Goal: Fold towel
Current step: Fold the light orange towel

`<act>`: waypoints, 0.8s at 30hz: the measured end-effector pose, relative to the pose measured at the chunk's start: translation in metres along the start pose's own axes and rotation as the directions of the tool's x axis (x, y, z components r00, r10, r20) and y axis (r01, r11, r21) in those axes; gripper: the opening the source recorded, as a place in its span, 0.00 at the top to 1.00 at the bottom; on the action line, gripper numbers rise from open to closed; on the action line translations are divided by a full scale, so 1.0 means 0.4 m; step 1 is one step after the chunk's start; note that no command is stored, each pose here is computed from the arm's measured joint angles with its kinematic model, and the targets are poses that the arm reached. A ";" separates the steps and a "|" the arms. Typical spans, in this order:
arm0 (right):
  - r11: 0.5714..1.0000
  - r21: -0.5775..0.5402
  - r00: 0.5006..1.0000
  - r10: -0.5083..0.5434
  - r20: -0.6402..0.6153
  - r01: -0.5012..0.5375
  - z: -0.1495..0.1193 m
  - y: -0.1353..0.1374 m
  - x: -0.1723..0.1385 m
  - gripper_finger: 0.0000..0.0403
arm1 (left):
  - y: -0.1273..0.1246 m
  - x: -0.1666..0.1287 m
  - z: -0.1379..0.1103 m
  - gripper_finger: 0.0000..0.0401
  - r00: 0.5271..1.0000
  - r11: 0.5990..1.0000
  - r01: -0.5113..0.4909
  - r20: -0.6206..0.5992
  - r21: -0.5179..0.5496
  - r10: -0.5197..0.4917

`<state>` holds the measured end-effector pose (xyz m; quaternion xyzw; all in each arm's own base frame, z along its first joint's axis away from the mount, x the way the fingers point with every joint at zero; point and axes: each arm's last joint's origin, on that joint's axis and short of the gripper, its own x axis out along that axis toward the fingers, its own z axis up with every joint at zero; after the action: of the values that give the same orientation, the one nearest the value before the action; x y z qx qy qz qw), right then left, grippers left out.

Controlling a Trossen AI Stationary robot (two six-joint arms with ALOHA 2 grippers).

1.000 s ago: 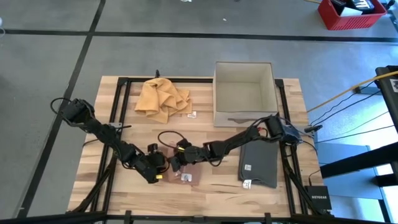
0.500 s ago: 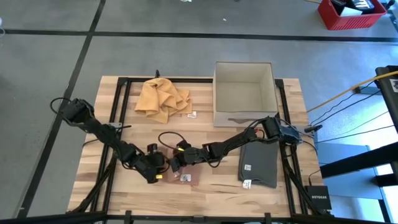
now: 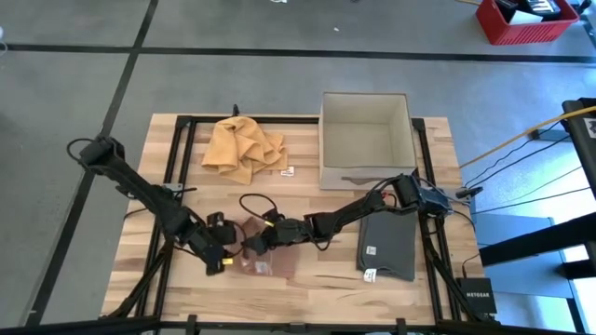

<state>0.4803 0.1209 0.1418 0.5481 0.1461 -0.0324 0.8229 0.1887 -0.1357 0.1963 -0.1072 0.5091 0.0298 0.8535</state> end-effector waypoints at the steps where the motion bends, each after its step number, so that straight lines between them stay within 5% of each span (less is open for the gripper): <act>1: 1.000 -0.002 1.000 0.006 0.001 -0.006 0.002 0.007 0.002 0.50 | 0.001 -0.016 0.004 0.61 1.000 1.000 0.008 0.000 -0.017 -0.008; 6: 0.998 -0.058 0.999 0.034 0.014 -0.033 0.011 0.033 0.007 0.50 | 0.007 -0.103 0.023 0.61 0.996 0.995 0.081 0.039 -0.062 -0.078; 9: 0.989 -0.138 0.998 0.050 -0.026 -0.053 0.009 0.037 0.006 0.50 | 0.009 -0.131 0.034 0.61 0.982 0.995 0.095 0.168 -0.034 -0.088; 14: 0.923 -0.371 0.976 0.023 -0.218 -0.104 -0.012 0.076 -0.029 0.50 | -0.014 -0.076 0.029 0.61 0.919 0.994 0.107 0.379 0.014 -0.105; 17: 0.805 -0.588 0.962 -0.099 -0.253 -0.072 -0.074 0.097 -0.064 0.50 | -0.016 -0.006 0.010 0.61 0.917 0.995 0.092 0.387 0.041 -0.100; 19: 0.710 -0.703 0.963 -0.212 -0.165 0.036 -0.117 0.089 -0.079 0.50 | -0.001 0.042 -0.004 0.61 0.935 0.999 0.016 0.354 0.036 -0.027; 21: 0.604 -0.785 0.949 -0.308 -0.074 0.135 -0.150 0.069 -0.087 0.50 | 0.024 0.082 -0.014 0.61 0.946 0.997 -0.074 0.317 -0.001 0.070; 24: 0.502 -0.835 0.915 -0.403 0.004 0.225 -0.165 0.036 -0.089 0.50 | 0.065 0.128 -0.029 0.61 0.959 0.981 -0.186 0.208 -0.054 0.194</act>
<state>0.4360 0.1829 0.1411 0.0664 0.3198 -0.0575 0.9434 0.1990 -0.1159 0.1421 -0.0684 0.4225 0.1314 0.8942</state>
